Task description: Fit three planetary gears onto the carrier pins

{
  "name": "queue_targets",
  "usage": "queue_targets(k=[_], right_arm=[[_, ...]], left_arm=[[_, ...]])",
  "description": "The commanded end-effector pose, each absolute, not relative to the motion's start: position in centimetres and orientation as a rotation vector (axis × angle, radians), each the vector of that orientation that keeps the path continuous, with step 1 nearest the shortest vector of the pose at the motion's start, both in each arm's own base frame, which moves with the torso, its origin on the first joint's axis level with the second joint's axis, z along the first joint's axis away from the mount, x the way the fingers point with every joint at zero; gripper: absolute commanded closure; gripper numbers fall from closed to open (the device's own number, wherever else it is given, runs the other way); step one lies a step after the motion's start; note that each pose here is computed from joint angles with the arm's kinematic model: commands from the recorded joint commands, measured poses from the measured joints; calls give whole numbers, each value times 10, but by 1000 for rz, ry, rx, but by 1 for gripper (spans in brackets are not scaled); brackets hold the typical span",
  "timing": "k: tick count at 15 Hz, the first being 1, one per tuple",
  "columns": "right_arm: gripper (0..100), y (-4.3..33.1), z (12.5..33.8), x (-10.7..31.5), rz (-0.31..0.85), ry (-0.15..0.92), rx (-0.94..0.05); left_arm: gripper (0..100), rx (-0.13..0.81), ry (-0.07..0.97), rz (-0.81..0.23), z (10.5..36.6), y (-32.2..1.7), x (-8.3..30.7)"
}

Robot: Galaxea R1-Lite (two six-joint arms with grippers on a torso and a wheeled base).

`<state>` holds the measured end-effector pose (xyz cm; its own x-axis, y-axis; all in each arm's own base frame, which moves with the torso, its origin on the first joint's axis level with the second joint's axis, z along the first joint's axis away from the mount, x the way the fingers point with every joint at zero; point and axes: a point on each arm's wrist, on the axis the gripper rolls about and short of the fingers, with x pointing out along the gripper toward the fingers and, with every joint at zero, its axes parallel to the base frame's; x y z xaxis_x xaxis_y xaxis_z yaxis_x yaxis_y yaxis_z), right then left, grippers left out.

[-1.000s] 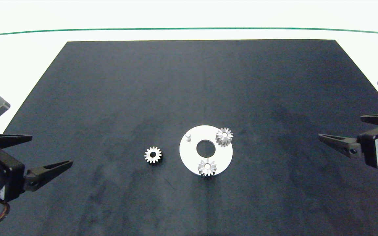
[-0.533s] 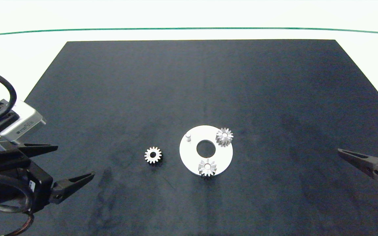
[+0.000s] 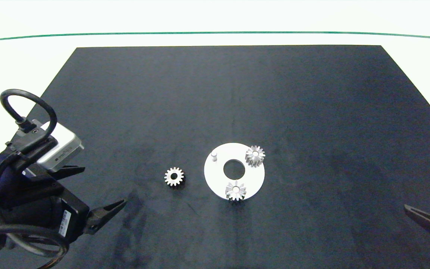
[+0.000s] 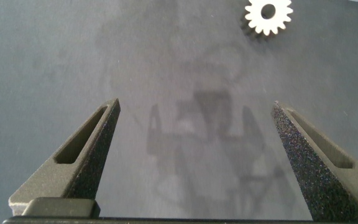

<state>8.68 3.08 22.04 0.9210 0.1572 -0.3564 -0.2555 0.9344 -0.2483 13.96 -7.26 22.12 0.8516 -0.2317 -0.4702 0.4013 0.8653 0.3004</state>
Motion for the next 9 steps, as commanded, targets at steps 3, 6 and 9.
queue_targets(k=[3, 6, 9], right_arm=[[0, 39, 200, 84, 332, 405, -314], [0, 38, 200, 82, 333, 397, -318], [0, 38, 199, 82, 334, 403, -322]], left_arm=[[0, 422, 474, -334, 212, -80, 154], [0, 436, 507, -349, 205, -89, 166], [0, 432, 524, -385, 196, -107, 178]])
